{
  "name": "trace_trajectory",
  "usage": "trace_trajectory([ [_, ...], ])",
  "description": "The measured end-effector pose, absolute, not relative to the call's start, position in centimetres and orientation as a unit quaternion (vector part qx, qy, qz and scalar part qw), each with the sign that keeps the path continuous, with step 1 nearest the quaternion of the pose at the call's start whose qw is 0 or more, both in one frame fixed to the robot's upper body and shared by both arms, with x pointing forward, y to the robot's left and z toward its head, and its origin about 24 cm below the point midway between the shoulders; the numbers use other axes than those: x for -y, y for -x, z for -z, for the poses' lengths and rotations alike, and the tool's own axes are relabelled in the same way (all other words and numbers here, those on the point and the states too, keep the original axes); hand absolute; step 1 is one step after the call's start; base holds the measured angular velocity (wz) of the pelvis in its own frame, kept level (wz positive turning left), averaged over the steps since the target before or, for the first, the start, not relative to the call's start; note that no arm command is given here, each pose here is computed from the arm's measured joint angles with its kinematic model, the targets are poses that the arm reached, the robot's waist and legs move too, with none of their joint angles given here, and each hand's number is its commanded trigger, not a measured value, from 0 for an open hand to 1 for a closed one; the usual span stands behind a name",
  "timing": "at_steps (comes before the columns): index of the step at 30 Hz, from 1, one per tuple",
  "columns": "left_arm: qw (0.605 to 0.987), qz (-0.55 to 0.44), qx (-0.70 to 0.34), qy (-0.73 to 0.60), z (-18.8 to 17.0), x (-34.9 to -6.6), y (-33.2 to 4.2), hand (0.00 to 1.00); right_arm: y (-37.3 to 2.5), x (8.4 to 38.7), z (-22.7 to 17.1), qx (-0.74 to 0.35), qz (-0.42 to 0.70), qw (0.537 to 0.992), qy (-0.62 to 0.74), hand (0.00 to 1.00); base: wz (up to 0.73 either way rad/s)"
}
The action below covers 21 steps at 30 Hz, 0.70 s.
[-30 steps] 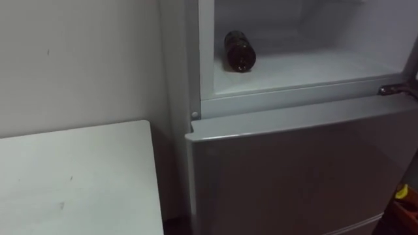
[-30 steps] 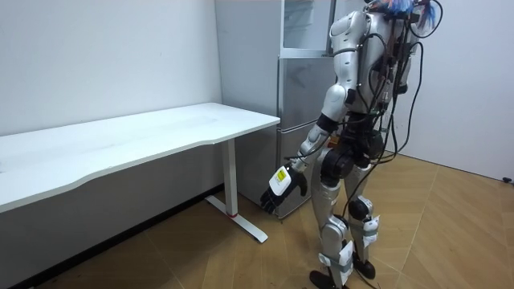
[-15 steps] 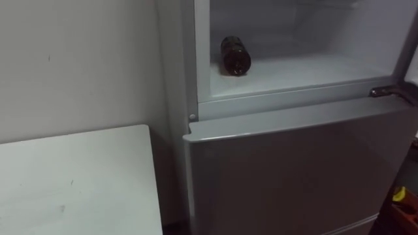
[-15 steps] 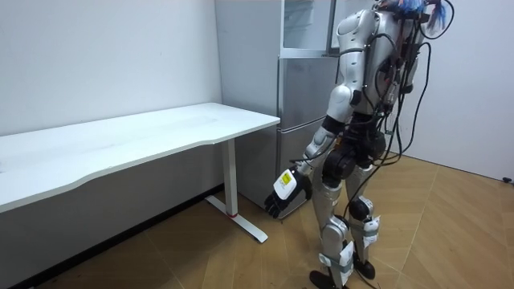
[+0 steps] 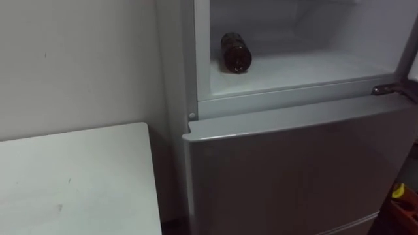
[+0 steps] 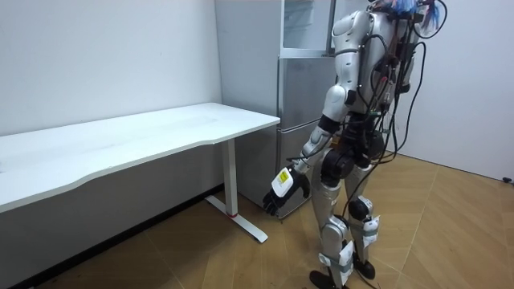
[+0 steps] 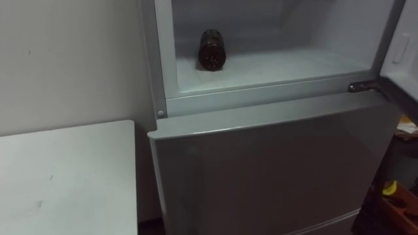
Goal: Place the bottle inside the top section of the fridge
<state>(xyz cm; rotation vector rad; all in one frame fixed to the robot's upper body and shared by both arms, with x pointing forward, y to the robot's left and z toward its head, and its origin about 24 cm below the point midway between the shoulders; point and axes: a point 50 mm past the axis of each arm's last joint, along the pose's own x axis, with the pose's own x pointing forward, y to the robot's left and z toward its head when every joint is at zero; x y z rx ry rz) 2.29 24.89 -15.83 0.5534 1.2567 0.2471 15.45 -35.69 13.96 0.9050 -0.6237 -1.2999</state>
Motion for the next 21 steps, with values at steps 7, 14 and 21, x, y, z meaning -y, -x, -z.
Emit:
trace_trajectory([
  [7,0.755,-0.108,-0.594,-0.257,16.1,-24.7,-1.5,0.0,-16.4,34.8,-13.7,0.259,0.559,0.677,-0.403,0.0,0.0],
  [14,0.75,-0.098,-0.597,-0.266,16.1,-24.5,-1.2,0.0,-17.5,33.7,-13.2,0.235,0.536,0.702,-0.405,0.0,-0.02],
  [21,0.747,-0.1,-0.599,-0.27,16.1,-24.6,-1.2,0.0,-17.9,33.2,-13.0,0.224,0.512,0.731,-0.392,0.0,0.0],
])
